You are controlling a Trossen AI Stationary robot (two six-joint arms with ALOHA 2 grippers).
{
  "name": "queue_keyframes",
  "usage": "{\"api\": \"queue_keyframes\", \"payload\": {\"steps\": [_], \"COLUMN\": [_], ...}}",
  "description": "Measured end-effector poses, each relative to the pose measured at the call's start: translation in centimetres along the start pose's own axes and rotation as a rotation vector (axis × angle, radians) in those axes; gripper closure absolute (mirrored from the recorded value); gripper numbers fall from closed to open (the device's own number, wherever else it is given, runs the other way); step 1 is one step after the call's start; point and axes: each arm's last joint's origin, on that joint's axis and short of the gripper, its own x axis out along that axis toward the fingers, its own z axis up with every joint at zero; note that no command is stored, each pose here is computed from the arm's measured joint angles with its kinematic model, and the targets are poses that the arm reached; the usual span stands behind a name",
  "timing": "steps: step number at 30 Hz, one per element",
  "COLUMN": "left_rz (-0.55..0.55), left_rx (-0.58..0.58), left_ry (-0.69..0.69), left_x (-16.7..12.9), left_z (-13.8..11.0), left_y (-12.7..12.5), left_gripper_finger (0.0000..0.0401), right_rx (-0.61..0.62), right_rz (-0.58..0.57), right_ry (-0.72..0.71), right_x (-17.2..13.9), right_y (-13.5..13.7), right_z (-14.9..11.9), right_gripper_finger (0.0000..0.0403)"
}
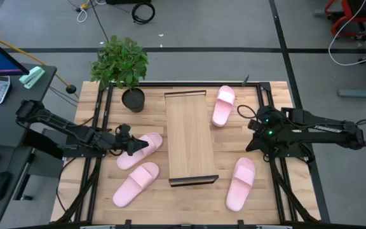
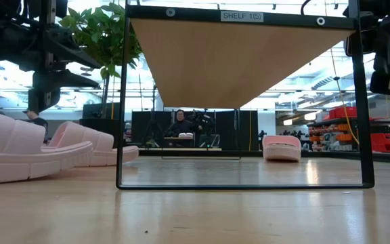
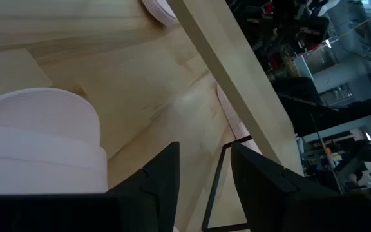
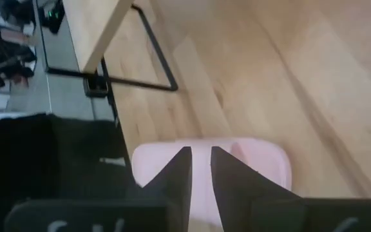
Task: Pick and place slides into the shelf
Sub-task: Put the bottom right pink slipper on the shelf
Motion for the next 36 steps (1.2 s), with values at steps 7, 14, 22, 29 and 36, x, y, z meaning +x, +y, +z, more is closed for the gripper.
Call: {"api": "queue_keyframes", "payload": {"steps": [7,14,22,29,36], "left_rz": [0.025,0.032,0.032,0.032,0.032], "left_rx": [-0.003,-0.007,-0.007,-0.006,-0.006], "left_ry": [0.011,0.014,0.013,0.013,0.013], "left_x": [0.3,0.4,0.4,0.4,0.4], "left_z": [-0.2,-0.3,-0.3,-0.3,-0.3], "left_y": [0.2,0.3,0.3,0.3,0.3], "left_gripper_finger": [0.0258,0.0254,0.0258,0.0253,0.0252], "right_rx": [-0.06,-0.124,-0.163,-0.183,-0.163], "right_rz": [-0.039,-0.003,-0.058,-0.119,-0.293], "right_ry": [0.152,0.259,0.358,0.436,0.359], "right_x": [2.0,3.7,6.1,8.0,8.9], "right_y": [0.3,1.0,1.3,1.3,1.0], "right_z": [0.1,0.2,0.1,-0.3,-0.4], "right_gripper_finger": [0.0318,0.0303,0.0266,0.0233,0.0198]}}
